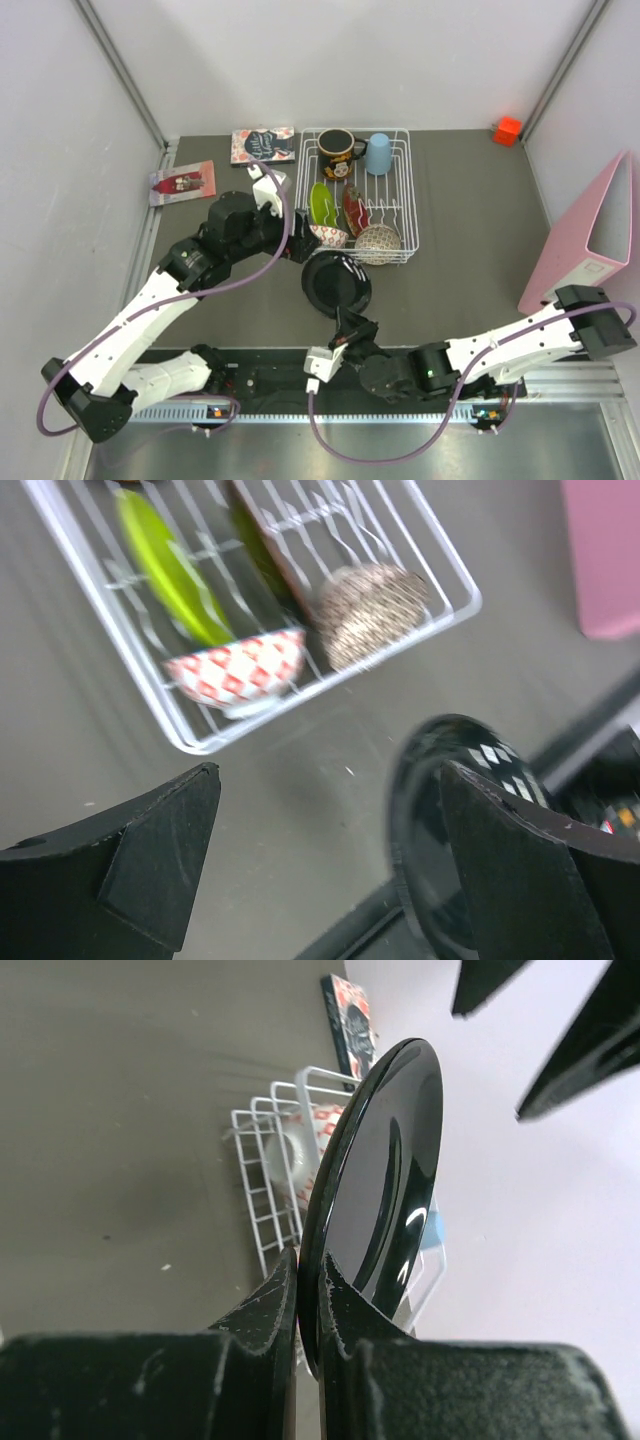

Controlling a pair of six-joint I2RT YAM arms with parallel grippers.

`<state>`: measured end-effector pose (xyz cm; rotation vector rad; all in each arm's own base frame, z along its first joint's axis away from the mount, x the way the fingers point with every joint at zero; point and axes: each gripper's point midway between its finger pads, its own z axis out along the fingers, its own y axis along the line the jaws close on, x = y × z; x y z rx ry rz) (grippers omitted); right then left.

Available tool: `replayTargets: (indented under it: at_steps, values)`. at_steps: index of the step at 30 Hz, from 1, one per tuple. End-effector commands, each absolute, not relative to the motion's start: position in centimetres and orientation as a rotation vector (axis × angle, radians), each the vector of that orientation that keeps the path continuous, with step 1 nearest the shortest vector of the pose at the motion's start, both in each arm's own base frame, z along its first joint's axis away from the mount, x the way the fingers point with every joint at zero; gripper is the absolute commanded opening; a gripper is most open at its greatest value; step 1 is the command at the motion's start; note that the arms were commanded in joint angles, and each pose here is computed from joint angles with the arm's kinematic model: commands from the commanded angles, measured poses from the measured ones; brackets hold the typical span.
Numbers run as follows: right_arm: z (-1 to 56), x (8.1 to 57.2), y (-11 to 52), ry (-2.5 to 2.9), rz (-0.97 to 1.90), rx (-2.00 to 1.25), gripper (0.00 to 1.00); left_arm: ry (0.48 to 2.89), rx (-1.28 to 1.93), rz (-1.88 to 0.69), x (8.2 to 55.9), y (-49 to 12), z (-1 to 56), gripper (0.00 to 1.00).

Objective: Unload the mixed dishes from the dish rack
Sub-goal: Place the plate at the center of the board.

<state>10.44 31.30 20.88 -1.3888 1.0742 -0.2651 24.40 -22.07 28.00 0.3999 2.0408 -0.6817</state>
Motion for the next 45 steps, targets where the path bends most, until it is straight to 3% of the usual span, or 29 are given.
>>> replayTargets:
  at_steps: [1,9,20,28,35,41,45]
  values:
    - [20.2,8.7,33.0,1.057,-0.175,-1.421,0.00,1.944,0.543,-0.879,21.7,-24.0,29.7,0.95]
    - [18.9,8.3,34.0,0.987,-0.257,-1.500,0.00,2.012,0.604,-0.911,20.3,-24.2,27.9,0.85]
    - [20.6,9.6,32.8,0.967,-0.350,-1.469,0.00,2.134,0.572,-0.868,19.2,-22.8,24.2,0.84]
    - [21.0,10.2,32.7,0.946,-0.393,-1.465,0.00,2.173,0.584,-0.891,18.6,-23.0,22.7,0.78]
    - [21.6,10.7,32.3,0.953,-0.400,-1.443,0.00,2.175,0.597,-0.927,18.2,-23.3,22.5,0.45]
    - [22.1,10.9,32.1,0.960,-0.394,-1.423,0.00,2.155,0.624,-0.993,17.6,-24.0,22.8,0.29]
    - [22.2,11.0,31.9,0.964,-0.394,-1.416,0.00,2.148,0.635,-1.025,17.4,-24.3,22.8,0.00]
